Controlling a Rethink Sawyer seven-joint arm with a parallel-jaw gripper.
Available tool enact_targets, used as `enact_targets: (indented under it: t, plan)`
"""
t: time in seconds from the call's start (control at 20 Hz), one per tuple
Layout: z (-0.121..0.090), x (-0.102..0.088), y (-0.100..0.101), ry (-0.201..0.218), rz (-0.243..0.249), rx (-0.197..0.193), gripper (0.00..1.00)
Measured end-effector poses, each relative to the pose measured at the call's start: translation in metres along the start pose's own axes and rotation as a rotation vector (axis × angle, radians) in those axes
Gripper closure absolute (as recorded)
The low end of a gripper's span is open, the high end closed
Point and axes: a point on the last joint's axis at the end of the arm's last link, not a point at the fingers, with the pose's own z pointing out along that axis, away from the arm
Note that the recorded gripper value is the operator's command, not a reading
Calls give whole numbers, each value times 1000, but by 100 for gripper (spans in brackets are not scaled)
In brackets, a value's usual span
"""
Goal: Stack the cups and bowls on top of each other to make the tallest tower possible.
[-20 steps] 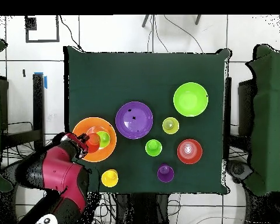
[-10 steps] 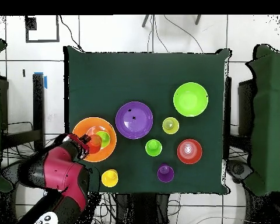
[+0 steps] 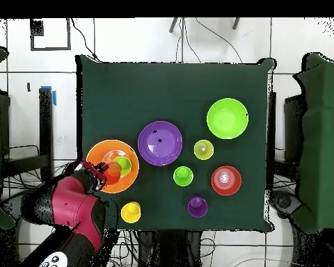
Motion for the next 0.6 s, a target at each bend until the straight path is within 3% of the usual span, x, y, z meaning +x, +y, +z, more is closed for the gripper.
enact_targets:
  t: [0.6]
  plan:
    - [-6,14,6,-2,-26,-11,100]
